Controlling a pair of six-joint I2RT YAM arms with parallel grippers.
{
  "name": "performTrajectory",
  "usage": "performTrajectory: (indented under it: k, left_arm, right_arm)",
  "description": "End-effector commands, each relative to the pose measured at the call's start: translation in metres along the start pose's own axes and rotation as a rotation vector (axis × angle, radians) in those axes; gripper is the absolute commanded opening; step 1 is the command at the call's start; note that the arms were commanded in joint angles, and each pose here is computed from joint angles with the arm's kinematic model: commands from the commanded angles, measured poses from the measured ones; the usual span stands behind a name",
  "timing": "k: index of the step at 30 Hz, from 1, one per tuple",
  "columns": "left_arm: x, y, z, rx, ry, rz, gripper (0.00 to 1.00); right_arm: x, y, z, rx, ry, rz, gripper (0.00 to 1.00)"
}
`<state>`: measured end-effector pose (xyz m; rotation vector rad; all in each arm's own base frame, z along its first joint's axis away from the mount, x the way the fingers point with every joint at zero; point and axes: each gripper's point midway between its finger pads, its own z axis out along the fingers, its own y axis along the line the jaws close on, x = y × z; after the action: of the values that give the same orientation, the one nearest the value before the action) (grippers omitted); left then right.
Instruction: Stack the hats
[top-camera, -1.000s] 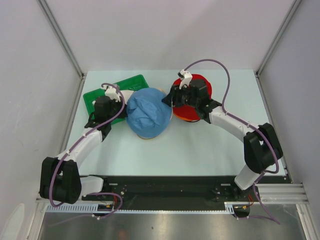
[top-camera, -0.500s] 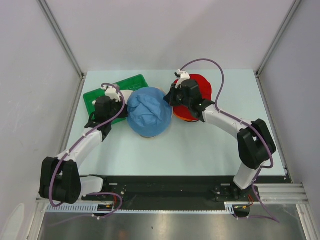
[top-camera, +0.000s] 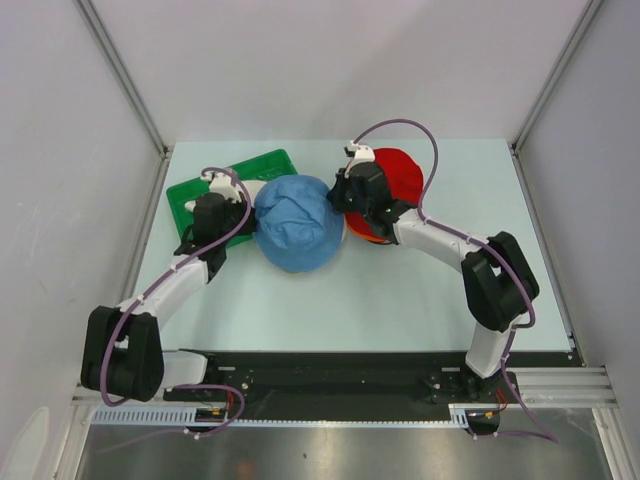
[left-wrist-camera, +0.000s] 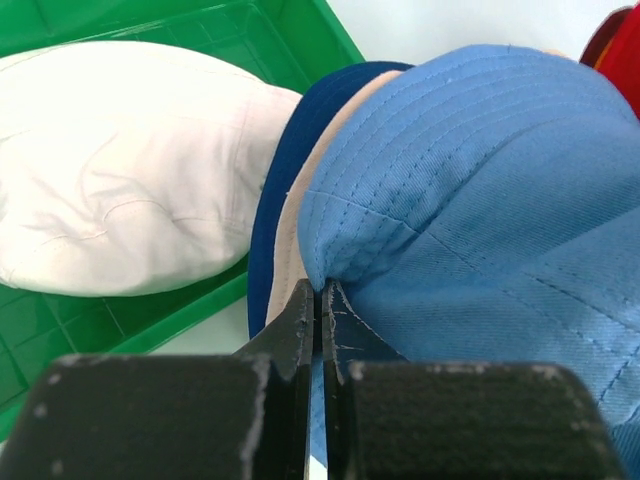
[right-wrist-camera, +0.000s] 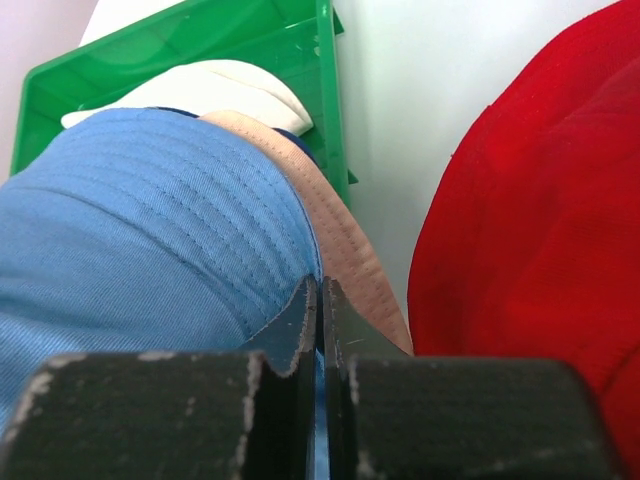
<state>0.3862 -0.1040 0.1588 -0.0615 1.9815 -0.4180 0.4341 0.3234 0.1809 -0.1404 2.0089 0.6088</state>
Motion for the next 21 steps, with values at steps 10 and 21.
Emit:
performTrajectory:
  k: [10, 21]
  left_arm:
    - [0.047, 0.049, -0.005, -0.235, 0.078, -0.071, 0.00]
    - [0.064, 0.066, -0.022, -0.324, 0.094, -0.100, 0.00]
  right_arm:
    - [0.055, -0.057, 0.007, 0.274, 0.117, -0.099, 0.00]
    - [0.084, -0.066, -0.013, 0.332, 0.157, -0.125, 0.00]
